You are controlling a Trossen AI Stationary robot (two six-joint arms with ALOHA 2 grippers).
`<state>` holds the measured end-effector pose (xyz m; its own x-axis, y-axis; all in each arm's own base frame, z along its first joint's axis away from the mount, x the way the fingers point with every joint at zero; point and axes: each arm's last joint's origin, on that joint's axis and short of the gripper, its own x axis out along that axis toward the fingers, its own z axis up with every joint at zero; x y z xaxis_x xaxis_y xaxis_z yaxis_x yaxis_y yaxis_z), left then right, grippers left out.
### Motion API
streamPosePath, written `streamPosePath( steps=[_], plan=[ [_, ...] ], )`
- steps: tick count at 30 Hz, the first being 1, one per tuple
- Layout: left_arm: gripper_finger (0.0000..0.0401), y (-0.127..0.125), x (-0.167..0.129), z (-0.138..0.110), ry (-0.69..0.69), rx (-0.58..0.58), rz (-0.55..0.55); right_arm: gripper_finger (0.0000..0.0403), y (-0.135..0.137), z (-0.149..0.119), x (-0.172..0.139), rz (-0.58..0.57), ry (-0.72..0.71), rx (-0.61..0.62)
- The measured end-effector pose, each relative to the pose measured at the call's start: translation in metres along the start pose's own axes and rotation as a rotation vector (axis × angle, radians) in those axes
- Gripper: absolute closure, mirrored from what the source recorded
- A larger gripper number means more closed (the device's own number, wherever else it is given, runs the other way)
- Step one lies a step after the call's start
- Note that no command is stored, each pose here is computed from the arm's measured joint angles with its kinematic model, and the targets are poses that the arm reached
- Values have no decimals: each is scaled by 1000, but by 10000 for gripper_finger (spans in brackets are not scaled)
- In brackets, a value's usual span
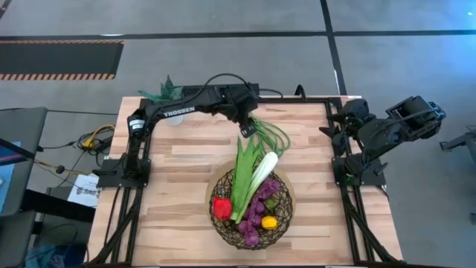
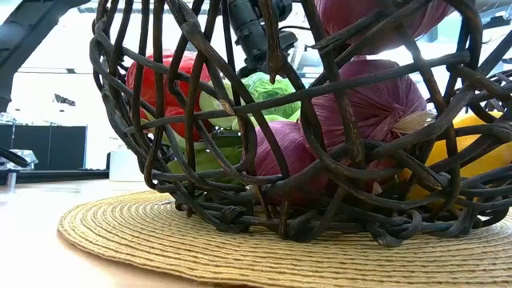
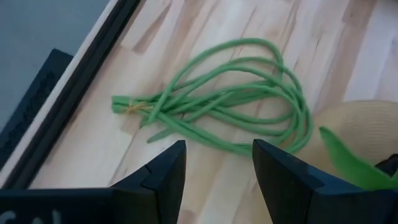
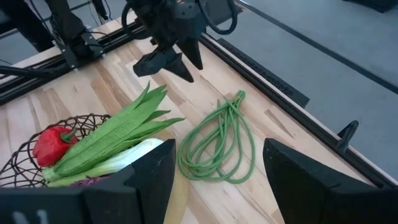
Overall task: Build produce basket
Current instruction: Put the green beans into the black basket
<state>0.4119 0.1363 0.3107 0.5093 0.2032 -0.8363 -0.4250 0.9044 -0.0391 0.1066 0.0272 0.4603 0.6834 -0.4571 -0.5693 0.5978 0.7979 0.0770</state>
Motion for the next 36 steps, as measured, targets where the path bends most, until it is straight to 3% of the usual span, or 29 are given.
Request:
streamPosePath(
  steps=[7, 16, 19, 21, 24, 27, 29, 31, 33, 36],
  plan=[
    [230, 11, 1, -6, 75, 56, 43, 143, 1, -1, 0, 23, 28, -4],
    [230, 14, 20, -10, 129, -15, 63, 143, 2, -1, 1, 40, 49, 15],
    [230, 15, 25, -12, 149, -1, 13, 143, 3, -2, 0, 63, 71, 19],
    [230, 14, 24, -13, 166, 135, -42, 143, 3, -2, 0, 80, 82, 25],
    [230, 6, 22, -21, 232, 431, -59, 143, 4, -1, 0, 99, 84, 36],
    [230, 0, 18, -28, 334, 690, 81, 143, 4, 1, -2, 121, 65, 66],
    [230, 0, 15, -31, 399, 771, 224, 143, 4, 1, -2, 127, 61, 110],
    [230, 4, 15, -30, 394, 680, 331, 143, 4, 2, -2, 120, 57, 156],
    [230, 8, 16, -28, 342, 470, 342, 143, 5, 2, -1, 102, 43, 202],
    [230, 16, 18, -27, 318, 284, 160, 143, 5, 3, -1, 82, 20, 242]
  ],
)
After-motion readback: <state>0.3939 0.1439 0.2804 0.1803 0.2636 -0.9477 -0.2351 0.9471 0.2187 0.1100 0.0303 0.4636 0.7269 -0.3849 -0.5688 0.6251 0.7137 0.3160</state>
